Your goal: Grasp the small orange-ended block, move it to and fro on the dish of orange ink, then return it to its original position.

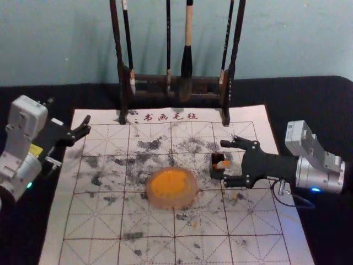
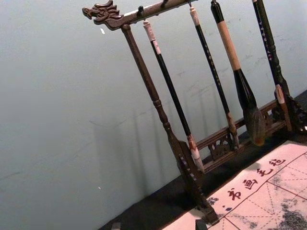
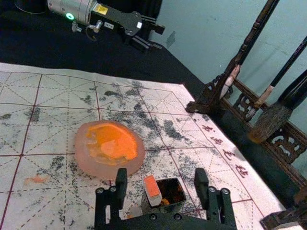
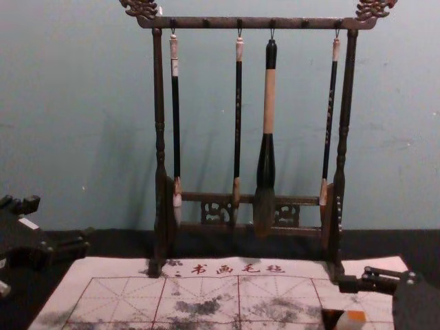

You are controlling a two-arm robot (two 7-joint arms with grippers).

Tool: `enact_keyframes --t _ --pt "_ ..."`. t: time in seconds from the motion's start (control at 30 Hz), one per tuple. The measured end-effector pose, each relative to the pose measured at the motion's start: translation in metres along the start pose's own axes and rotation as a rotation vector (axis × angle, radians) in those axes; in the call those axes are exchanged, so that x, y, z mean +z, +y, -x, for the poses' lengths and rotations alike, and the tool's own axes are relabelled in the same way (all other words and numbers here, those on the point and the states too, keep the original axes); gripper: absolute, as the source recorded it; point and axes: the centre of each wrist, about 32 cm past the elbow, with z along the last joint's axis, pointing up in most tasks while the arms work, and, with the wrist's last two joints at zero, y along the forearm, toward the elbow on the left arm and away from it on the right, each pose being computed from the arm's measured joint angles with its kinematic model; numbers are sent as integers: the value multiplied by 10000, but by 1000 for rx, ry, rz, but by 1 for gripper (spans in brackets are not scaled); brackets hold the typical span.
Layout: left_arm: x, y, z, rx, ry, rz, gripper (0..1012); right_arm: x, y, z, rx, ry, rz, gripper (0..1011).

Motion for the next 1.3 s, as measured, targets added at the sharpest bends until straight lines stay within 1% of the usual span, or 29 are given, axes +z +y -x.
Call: enact_keyframes --t 0.07,0.1,0.13,0.2,0.23,0.33,0.37,0.43,0.47,0.57,0.6,0.67,0.7,0.77,0.83,0.87,1.3 --pt "0 0 0 0 0 0 1001 0 0 0 0 0 0 869" --pt "0 0 0 0 0 0 1001 0 0 0 0 0 0 869" --pt "0 0 0 0 0 0 1001 0 -1 -1 0 0 0 811" --pt "0 0 0 0 0 0 1002 0 -1 -1 -1 0 0 765" --pt "0 0 0 0 0 0 1001 0 -2 -1 -1 0 0 711" --pt "0 0 0 0 0 0 1001 0 -2 -1 -1 1 0 652" --pt "0 0 0 0 0 0 1001 -1 -2 -1 -1 1 -1 592" --pt "0 0 0 0 0 0 1001 -1 -3 -1 -1 1 -1 550" --pt "0 0 0 0 0 0 1001 -1 -3 -1 -2 1 -1 489" --pt "0 0 0 0 0 0 1001 -2 -3 -1 -2 1 -1 430" --pt "0 0 0 0 0 0 1001 -2 -3 -1 -2 1 -1 367" --pt "0 0 0 0 0 0 1001 -2 -3 -1 -2 1 -1 332" --pt "0 0 0 0 0 0 1001 -2 -3 -1 -2 1 -1 270" --pt "0 0 0 0 0 0 1001 -2 -3 -1 -2 1 -1 227" --pt "0 0 0 0 0 0 1001 -2 -3 -1 -2 1 -1 156" --pt "0 0 0 0 0 0 1001 -2 -3 -1 -2 1 -1 136" --pt "0 0 0 0 0 0 1001 -2 -3 -1 -2 1 -1 133"
